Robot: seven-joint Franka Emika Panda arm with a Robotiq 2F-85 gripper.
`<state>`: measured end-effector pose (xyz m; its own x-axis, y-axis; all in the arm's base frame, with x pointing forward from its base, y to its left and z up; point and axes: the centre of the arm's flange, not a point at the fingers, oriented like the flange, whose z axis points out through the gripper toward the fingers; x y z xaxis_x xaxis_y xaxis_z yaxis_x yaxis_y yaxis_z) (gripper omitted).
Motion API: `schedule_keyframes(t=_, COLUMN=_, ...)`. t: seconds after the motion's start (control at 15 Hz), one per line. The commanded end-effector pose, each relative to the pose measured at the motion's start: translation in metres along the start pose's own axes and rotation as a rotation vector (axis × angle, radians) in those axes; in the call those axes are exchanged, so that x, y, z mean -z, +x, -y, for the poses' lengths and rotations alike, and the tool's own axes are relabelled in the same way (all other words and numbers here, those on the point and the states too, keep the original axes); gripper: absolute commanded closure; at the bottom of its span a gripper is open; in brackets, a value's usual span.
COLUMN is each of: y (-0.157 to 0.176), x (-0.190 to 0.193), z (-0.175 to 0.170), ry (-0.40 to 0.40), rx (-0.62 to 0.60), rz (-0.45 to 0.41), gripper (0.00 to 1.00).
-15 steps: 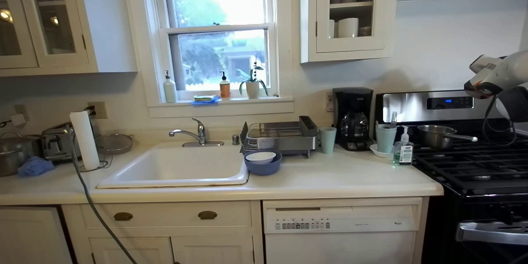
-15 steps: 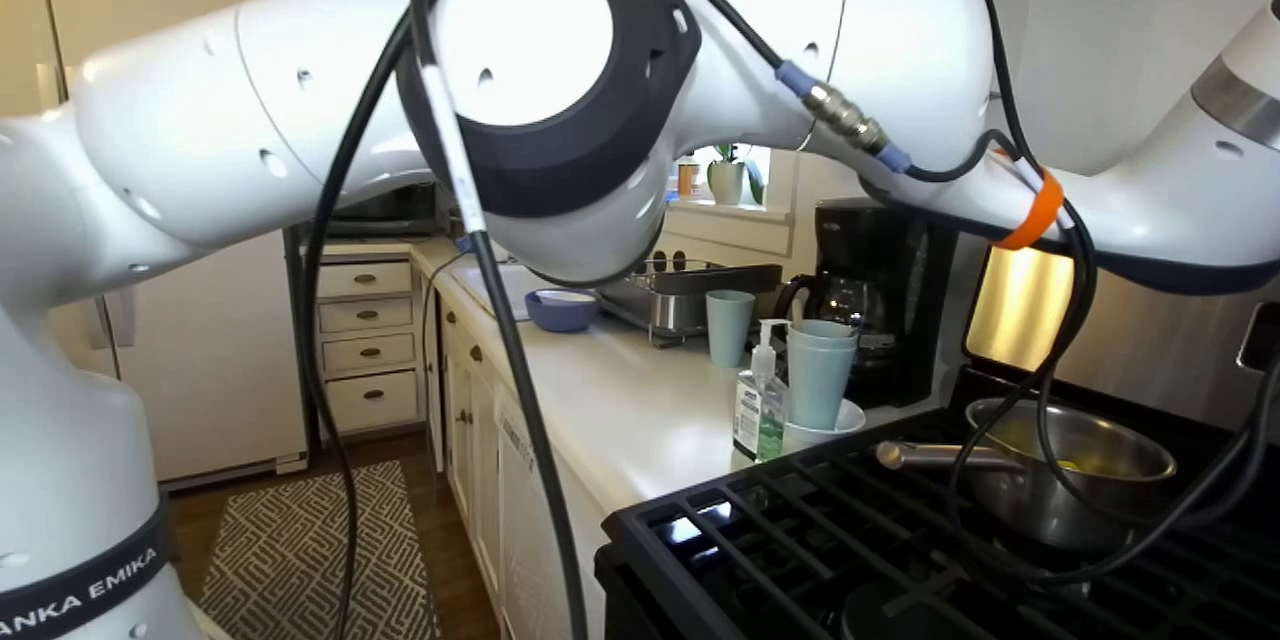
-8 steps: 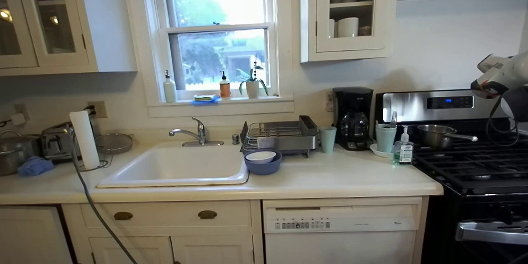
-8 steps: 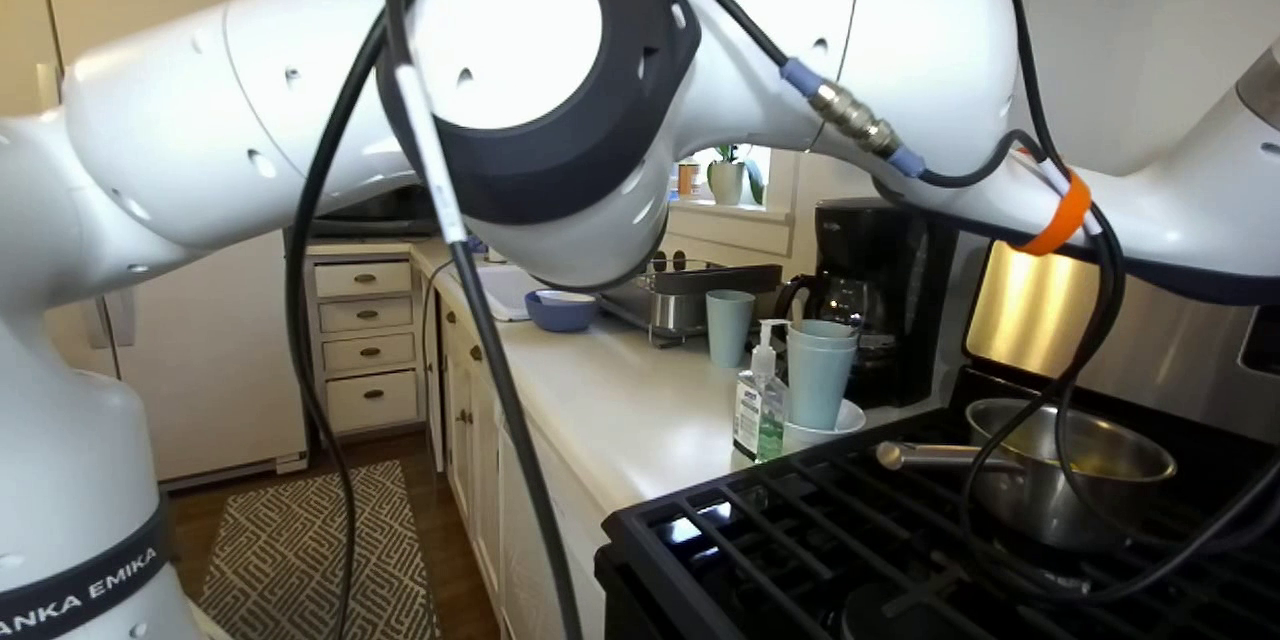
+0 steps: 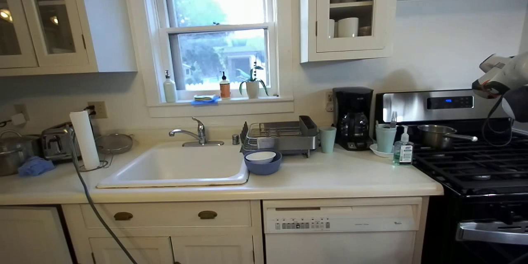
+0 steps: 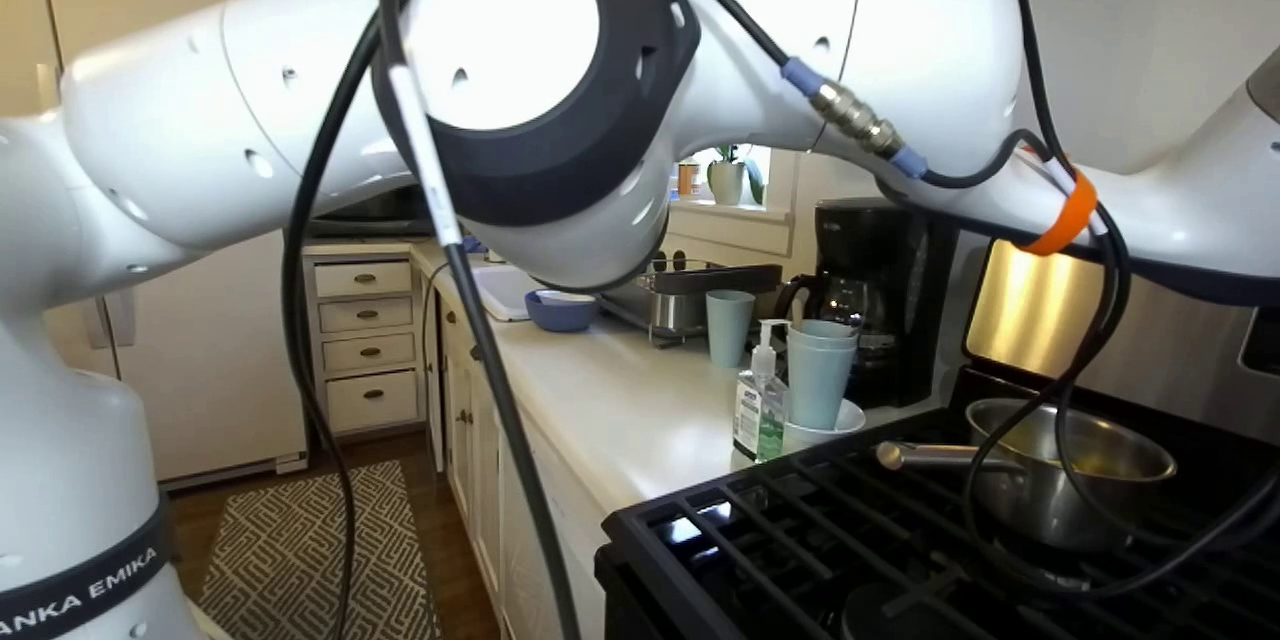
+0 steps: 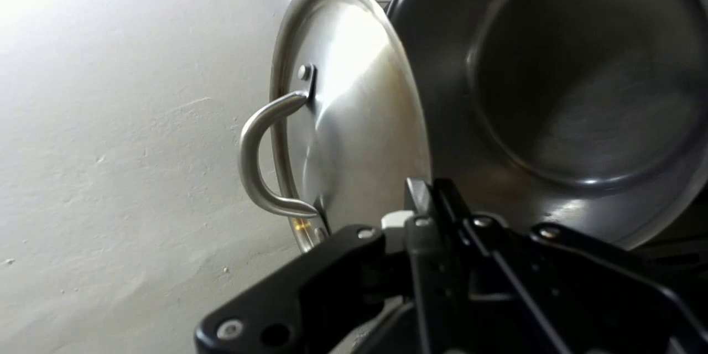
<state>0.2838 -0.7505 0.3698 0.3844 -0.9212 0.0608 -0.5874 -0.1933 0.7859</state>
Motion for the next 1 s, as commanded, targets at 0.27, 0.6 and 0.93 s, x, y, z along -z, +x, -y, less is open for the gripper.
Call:
schedule_keyframes(t=0.27, y=0.0, x=-0.002, z=0.003, ry=-0.001, rx=0.002, rz=0.003, gripper=0.93)
schedule_keyframes(t=0.6, y=-0.021, x=0.01, z=0.009, ry=-0.003, rx=-0.014, rz=0.034, gripper=0.98)
schedule_keyframes(t=0.93, y=-0.038, x=0.018, z=0.017, ry=-0.007, rx=-0.111, rz=0.106, gripper=0.98)
